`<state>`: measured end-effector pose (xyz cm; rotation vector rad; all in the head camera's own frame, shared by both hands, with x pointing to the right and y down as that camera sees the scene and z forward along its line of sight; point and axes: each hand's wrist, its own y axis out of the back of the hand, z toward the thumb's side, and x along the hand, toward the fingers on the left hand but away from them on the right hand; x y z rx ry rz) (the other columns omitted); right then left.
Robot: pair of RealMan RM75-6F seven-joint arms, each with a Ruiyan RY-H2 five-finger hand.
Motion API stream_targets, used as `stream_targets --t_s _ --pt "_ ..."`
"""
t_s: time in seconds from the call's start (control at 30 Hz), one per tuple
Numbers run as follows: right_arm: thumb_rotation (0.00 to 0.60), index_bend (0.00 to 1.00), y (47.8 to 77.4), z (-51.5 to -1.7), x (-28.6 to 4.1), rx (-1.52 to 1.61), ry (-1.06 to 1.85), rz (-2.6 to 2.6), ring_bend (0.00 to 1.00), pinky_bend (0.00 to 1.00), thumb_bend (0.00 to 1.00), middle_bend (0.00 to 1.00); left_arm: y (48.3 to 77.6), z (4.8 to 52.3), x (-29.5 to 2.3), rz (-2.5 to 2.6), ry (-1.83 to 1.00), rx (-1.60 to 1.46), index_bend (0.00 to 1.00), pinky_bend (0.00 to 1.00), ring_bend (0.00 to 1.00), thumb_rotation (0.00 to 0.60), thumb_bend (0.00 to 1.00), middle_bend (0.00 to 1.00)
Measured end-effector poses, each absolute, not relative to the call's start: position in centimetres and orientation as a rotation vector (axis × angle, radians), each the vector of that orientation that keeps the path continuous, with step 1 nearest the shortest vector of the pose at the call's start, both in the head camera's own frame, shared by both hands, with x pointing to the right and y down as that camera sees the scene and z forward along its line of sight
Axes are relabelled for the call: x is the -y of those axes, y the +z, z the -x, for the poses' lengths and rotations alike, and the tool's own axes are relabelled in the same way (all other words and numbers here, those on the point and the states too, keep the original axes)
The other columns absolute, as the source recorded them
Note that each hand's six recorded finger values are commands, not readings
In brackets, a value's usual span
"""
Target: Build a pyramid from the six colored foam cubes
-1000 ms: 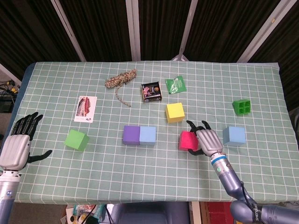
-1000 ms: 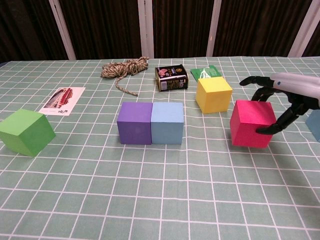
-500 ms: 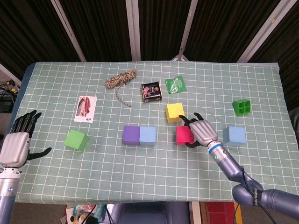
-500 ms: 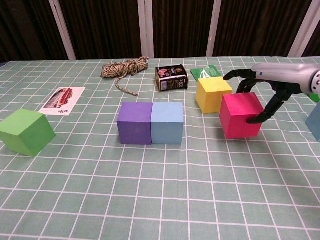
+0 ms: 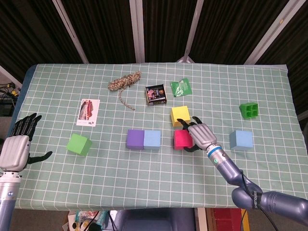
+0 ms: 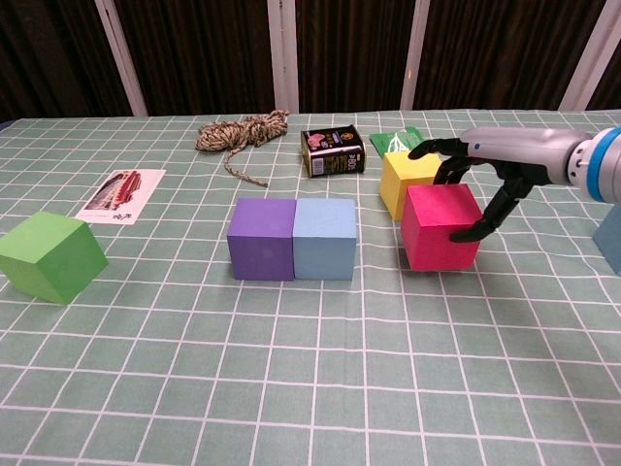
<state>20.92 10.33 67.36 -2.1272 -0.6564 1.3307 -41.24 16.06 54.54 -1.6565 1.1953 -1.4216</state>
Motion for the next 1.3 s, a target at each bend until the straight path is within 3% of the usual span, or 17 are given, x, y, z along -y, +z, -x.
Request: stream_targets --t_s 1.3 --pt "0.6 0.0 67.9 -17.2 -10.8 0.696 1.337 2.145 0.27 0.0 0.27 0.39 54.8 41.7 -15.9 1.67 -1.431 -1.198 0.0 0.0 0.0 0.6 0.1 0.02"
